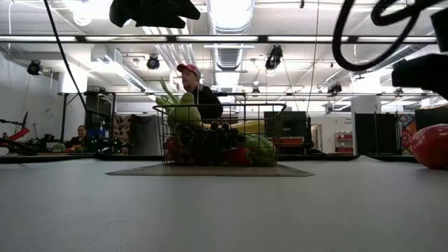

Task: Build produce basket
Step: Put the red chili pepper into the wire basket

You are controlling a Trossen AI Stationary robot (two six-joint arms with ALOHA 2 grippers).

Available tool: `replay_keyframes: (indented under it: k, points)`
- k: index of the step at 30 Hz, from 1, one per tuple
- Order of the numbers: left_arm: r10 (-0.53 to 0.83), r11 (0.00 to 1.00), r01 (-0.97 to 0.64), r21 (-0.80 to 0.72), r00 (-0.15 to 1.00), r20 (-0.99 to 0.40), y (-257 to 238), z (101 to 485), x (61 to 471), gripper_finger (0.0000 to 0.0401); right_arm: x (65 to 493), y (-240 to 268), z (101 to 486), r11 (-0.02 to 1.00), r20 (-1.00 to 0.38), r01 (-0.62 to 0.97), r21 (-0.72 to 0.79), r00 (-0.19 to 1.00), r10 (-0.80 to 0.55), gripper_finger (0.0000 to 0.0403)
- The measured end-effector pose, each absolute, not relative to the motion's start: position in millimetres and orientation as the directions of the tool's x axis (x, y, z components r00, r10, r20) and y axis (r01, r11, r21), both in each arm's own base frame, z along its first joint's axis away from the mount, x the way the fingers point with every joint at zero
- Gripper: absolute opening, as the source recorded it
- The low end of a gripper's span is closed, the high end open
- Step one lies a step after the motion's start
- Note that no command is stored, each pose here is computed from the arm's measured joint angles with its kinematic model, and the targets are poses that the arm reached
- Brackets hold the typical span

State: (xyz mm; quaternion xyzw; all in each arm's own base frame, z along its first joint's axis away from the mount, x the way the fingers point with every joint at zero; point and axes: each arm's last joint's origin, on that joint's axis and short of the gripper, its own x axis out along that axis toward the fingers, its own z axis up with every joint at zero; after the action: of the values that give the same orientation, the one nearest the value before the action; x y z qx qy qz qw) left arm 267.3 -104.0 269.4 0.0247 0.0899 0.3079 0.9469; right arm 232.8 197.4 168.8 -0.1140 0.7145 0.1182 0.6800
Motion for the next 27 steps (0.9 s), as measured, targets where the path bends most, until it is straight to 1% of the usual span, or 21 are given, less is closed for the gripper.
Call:
replay_keyframes:
  k: [4, 7, 10, 15, 16, 20, 22, 25, 27]
  points:
    - [0.589, 0.808, -0.571, 0.146, 0.793, -0.154, -104, 270, 267, 0.0235, 238, 202, 156, 0.940, -0.999, -0.342, 0.001, -0.042, -0.014, 0.0292]
    - [0.598, 0.801, -0.577, 0.163, 0.787, -0.150, -104, 270, 267, 0.0235, 240, 204, 152, 0.937, -0.999, -0.350, 0.003, -0.032, -0.008, 0.0270]
    - [0.599, 0.796, -0.567, 0.213, 0.787, -0.146, -103, 272, 266, 0.0235, 241, 204, 152, 0.935, -1.000, -0.353, -0.002, -0.016, -0.008, 0.0216]
    - [0.627, 0.761, -0.576, 0.300, 0.771, -0.112, -100, 285, 257, 0.0235, 246, 199, 158, 0.938, -1.000, -0.347, 0.000, 0.003, 0.001, 0.0090]
    - [0.631, 0.756, -0.580, 0.303, 0.768, -0.106, -98, 289, 254, 0.0235, 247, 198, 160, 0.938, -1.000, -0.346, 0.003, 0.010, 0.007, 0.0075]
    - [0.631, 0.747, -0.571, 0.340, 0.771, -0.089, -94, 300, 246, 0.0235, 259, 191, 171, 0.938, -0.998, -0.345, 0.015, 0.044, 0.032, 0.0074]
    - [0.629, 0.749, -0.577, 0.324, 0.774, -0.074, -92, 308, 240, 0.0235, 268, 185, 180, 0.939, -0.996, -0.343, 0.022, 0.074, 0.051, 0.0074]
    - [0.616, 0.762, -0.573, 0.301, 0.785, -0.063, -92, 312, 231, 0.0235, 284, 174, 194, 0.943, -0.985, -0.332, 0.035, 0.147, 0.088, 0.0074]
    - [0.607, 0.766, -0.560, 0.315, 0.792, -0.070, -93, 306, 228, 0.0235, 297, 165, 204, 0.942, -0.963, -0.333, 0.046, 0.235, 0.130, 0.0074]
